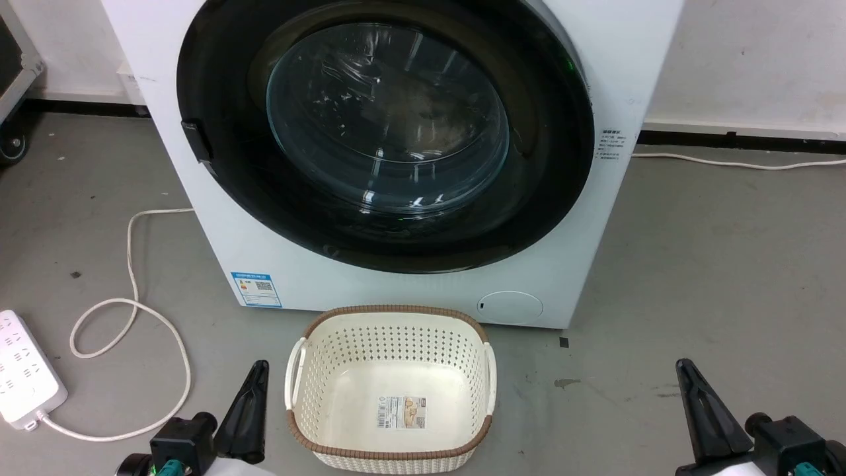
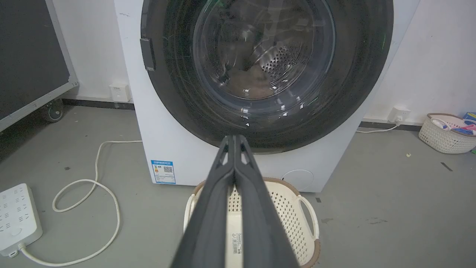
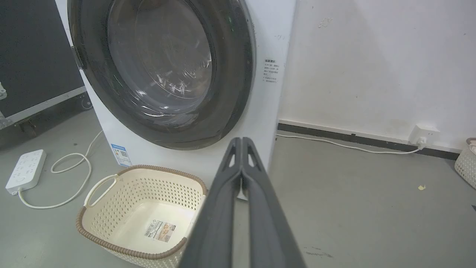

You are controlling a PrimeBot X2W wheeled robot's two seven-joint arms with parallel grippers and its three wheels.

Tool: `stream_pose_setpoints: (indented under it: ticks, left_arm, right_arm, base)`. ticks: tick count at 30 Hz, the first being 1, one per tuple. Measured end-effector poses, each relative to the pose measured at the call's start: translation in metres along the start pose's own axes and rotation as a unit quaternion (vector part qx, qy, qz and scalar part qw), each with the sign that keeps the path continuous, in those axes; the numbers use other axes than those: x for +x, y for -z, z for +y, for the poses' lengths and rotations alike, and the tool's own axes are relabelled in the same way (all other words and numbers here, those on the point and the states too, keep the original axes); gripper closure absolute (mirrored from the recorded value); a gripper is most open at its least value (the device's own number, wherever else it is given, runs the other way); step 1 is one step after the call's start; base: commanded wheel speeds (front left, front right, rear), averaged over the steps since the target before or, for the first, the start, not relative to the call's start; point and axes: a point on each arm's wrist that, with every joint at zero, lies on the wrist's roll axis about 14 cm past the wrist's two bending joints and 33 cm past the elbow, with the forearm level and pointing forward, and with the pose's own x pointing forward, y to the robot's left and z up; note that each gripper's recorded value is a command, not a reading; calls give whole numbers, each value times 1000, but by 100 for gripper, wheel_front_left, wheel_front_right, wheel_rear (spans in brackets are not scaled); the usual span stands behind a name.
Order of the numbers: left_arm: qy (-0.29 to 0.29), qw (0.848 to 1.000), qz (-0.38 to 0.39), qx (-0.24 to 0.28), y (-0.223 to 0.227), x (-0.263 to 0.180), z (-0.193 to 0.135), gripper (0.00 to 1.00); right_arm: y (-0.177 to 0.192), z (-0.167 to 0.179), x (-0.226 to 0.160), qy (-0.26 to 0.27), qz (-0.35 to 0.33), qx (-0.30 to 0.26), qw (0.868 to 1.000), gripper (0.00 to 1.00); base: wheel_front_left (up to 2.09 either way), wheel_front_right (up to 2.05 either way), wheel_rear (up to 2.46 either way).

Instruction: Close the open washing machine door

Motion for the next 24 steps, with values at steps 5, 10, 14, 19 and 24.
stream_pose_setpoints:
  ticks: [5, 10, 14, 19, 24]
  left_arm:
    - [-2, 1000, 1, 4, -1, 1, 0, 100]
    - [-4, 1000, 4, 8, -1, 1, 0, 100]
    - [-5, 1000, 5, 9, -1, 1, 0, 100]
    - [-8, 1000, 7, 12, -2, 2, 0, 100]
    - [-8, 1000, 10, 15, -2, 3, 0, 100]
  right_arm:
    - [0, 1, 1, -2, 3, 0, 1000, 100]
    - [0, 2, 1, -3, 6, 0, 1000, 100]
    - [0, 3, 2, -4, 8, 0, 1000, 100]
    - [1, 3, 2, -5, 11, 0, 1000, 100]
    - [1, 4, 3, -6, 15, 0, 1000, 100]
  base:
    - [0, 0, 0]
    - [0, 0, 0]
    - [0, 0, 0]
    - [0, 0, 0]
    - [0, 0, 0]
